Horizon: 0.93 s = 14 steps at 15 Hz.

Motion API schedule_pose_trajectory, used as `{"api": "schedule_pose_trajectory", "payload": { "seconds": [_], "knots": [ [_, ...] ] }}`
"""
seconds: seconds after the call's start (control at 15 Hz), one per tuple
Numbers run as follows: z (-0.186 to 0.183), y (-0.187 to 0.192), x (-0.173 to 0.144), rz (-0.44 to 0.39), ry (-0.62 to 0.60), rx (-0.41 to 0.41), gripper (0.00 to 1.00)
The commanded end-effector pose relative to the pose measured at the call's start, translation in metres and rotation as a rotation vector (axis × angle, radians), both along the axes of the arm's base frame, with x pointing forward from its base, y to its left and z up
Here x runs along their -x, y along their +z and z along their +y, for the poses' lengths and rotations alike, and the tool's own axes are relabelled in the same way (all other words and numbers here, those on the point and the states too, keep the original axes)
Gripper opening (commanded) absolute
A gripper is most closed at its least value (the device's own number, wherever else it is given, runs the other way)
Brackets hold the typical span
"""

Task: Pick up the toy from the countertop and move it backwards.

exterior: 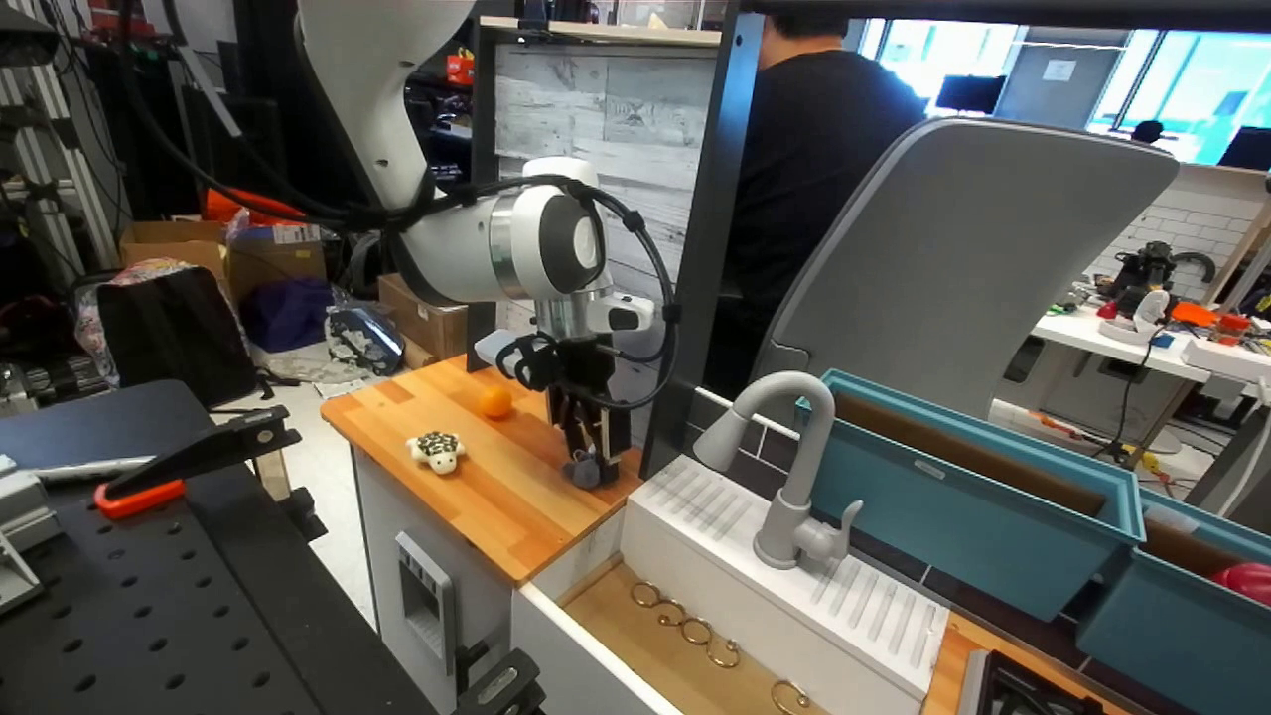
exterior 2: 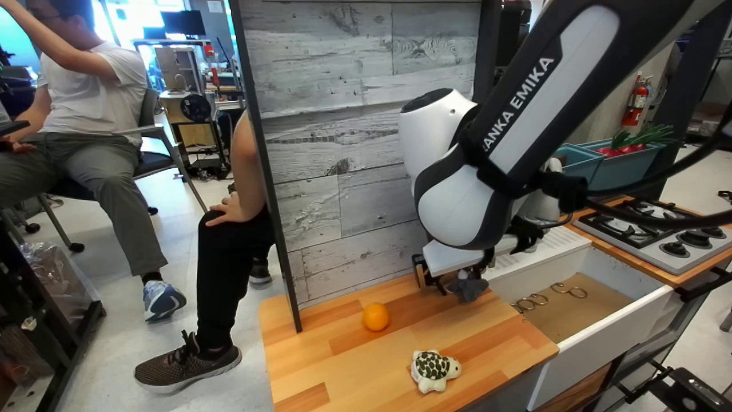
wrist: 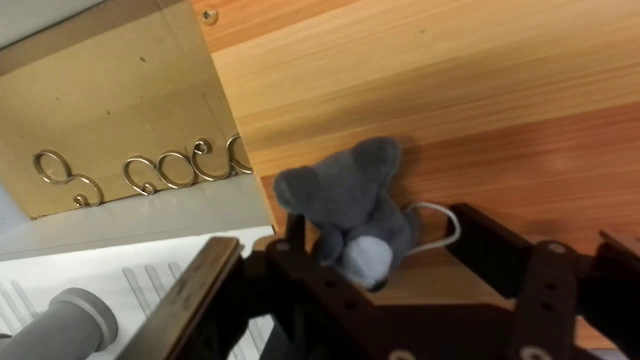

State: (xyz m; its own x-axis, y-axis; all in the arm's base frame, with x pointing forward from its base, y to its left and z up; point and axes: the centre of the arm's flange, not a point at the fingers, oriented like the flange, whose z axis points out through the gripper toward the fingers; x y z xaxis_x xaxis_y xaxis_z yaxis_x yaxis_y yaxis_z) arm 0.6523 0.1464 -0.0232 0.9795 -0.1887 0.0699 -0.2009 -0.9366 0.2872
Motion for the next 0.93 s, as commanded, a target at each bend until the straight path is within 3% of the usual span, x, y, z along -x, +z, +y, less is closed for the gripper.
{"api": "schedule_pose_trajectory", "payload": {
  "seconds": [0.0, 0.27, 0.4, 0.87],
  "knots": [
    [0.006, 0.005, -0.006, -0.032, 0.019, 0.036, 0.42],
    [0.011, 0.018, 0.0, -0.044, 0.022, 0.035, 0.12],
    [0.014, 0.026, 0.004, -0.039, 0.019, 0.023, 0.01],
    [0.019, 0.042, 0.043, 0.028, 0.005, -0.016, 0.04]
  ]
}}
